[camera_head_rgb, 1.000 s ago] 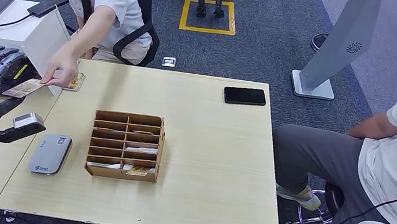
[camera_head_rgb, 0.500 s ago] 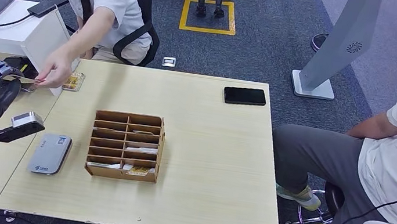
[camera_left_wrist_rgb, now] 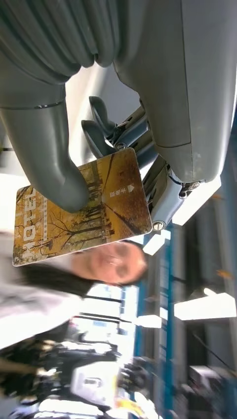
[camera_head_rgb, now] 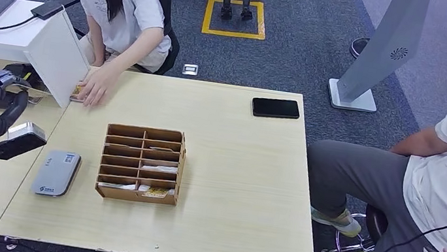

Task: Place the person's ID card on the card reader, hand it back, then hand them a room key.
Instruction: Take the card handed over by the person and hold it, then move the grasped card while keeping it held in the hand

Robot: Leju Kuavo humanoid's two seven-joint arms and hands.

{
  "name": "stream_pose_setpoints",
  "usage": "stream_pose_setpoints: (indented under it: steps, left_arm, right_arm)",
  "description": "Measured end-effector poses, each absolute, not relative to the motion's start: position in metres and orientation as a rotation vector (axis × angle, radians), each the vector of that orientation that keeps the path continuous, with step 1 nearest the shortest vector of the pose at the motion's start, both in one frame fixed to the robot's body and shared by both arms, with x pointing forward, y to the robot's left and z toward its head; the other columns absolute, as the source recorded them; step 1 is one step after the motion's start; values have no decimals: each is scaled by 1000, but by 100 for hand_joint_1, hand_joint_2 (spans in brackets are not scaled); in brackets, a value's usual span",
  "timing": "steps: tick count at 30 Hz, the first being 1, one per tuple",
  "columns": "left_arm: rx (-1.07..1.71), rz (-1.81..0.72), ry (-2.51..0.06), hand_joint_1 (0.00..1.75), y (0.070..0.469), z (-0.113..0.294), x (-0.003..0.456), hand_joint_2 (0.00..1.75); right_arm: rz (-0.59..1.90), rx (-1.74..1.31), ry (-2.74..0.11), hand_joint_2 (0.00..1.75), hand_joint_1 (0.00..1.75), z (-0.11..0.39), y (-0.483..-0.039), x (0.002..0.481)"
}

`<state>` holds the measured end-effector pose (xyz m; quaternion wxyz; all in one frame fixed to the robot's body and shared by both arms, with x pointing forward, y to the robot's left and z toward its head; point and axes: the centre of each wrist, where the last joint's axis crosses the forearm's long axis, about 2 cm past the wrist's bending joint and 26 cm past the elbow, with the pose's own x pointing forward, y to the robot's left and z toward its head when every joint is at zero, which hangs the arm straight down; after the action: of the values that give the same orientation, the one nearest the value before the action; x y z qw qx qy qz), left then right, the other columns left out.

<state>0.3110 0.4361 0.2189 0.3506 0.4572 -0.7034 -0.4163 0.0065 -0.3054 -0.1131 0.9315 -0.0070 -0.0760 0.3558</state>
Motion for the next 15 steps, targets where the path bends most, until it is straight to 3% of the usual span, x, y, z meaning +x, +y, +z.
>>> stream_pose_setpoints:
  steps: [8, 15]
  left_arm:
    - [512, -800, -1707, 175, 406, 204, 317, 175]
    - [399, -760, -1667, 175, 400, 202, 318, 175]
  right_arm:
    - [730, -47, -165, 0, 0, -113, -300, 0]
    - [727, -43, -156, 0, 0, -113, -298, -2]
